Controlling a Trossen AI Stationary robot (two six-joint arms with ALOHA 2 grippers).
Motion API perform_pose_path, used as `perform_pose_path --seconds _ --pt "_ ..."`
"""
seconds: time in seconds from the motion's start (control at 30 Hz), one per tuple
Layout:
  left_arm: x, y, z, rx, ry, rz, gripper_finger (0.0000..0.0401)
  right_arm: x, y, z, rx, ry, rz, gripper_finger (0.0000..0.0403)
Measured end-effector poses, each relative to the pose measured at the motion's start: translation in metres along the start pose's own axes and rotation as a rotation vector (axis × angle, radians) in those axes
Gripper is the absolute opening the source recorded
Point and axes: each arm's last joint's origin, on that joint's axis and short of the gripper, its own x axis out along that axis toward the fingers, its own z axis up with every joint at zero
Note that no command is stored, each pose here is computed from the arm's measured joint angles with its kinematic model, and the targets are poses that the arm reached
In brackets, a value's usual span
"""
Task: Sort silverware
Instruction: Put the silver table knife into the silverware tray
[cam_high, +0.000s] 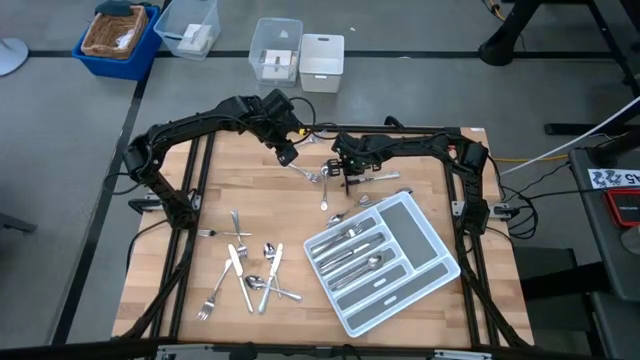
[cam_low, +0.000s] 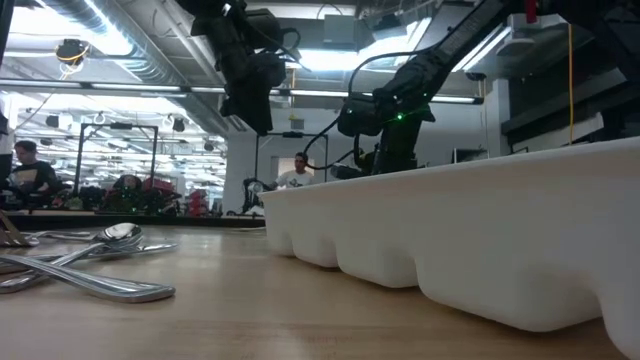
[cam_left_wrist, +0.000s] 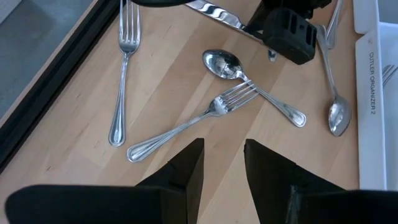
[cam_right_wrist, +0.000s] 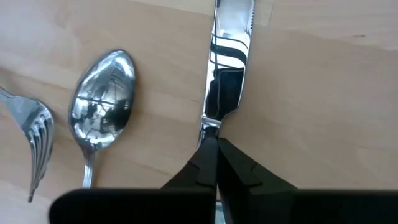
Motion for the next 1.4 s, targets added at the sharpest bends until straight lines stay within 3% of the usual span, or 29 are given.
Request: perform_pose_path --seconds 1.4 --pt "0.000 0.000 0.000 -0.004 0.001 0.000 0.0104 -0.010 0.005 0.004 -0.074 -0.024 0.089 0.0010"
